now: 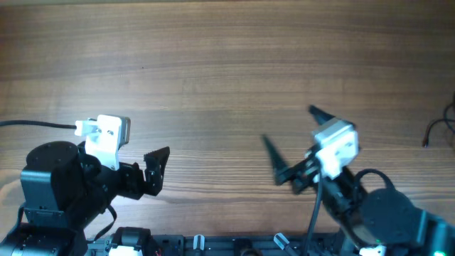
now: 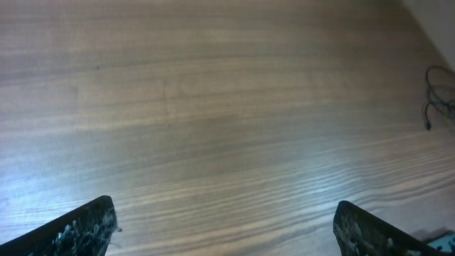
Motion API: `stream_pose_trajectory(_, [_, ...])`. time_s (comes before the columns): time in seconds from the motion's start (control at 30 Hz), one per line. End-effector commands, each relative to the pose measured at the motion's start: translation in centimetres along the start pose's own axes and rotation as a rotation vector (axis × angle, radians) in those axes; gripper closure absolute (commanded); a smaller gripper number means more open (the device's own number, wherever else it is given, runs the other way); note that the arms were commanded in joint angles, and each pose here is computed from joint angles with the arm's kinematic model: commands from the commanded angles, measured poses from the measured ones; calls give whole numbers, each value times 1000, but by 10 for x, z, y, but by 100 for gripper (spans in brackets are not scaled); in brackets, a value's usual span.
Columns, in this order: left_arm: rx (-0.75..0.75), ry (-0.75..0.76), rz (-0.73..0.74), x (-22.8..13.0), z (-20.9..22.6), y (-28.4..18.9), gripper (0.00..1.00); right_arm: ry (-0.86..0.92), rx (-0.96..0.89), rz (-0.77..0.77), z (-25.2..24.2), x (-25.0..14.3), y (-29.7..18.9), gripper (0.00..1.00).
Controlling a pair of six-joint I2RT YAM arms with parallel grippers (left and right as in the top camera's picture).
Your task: Untangle cables
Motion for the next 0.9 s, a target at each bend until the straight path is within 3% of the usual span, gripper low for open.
stream_pose_trajectory(0.0, [7,18,1,0,1,1,0,-387,305,-99,45,-20,14,2])
stream_pose_trajectory(0.1, [7,18,0,0,1,1,0,-435,462,-13,62,-54,27,0])
stream_pose_trajectory(0.2, [7,18,0,0,1,0,0,-350,445,84,56,-82,62,0])
stream_pose_trajectory(0.3, [7,18,0,0,1,1,0,-233,265,26,18,-73,96,0])
stream_pose_trajectory(0.4, [7,18,0,0,1,1,0,-129,38,-70,-46,-51,97,0])
stream_pose_trajectory(0.53, [7,19,-1,0,1,1,0,-99,-227,-28,-118,-50,60,0])
stream_pose_trajectory(0.6, [7,19,-1,0,1,1,0,-101,-358,-19,-146,-46,18,1])
stream_pose_trajectory(0.87, [7,19,-4,1,1,1,0,-141,-482,-120,-97,-42,-115,0])
Point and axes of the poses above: each gripper's point midway between its finger pads, its own y axis out along the fingers, its own z axis along the line the jaws close on, x = y × z, the point moved 7 cm from there along -y, back along the fingers, and after that the axes turned 1 degree about -y, right-handed, at the moved point
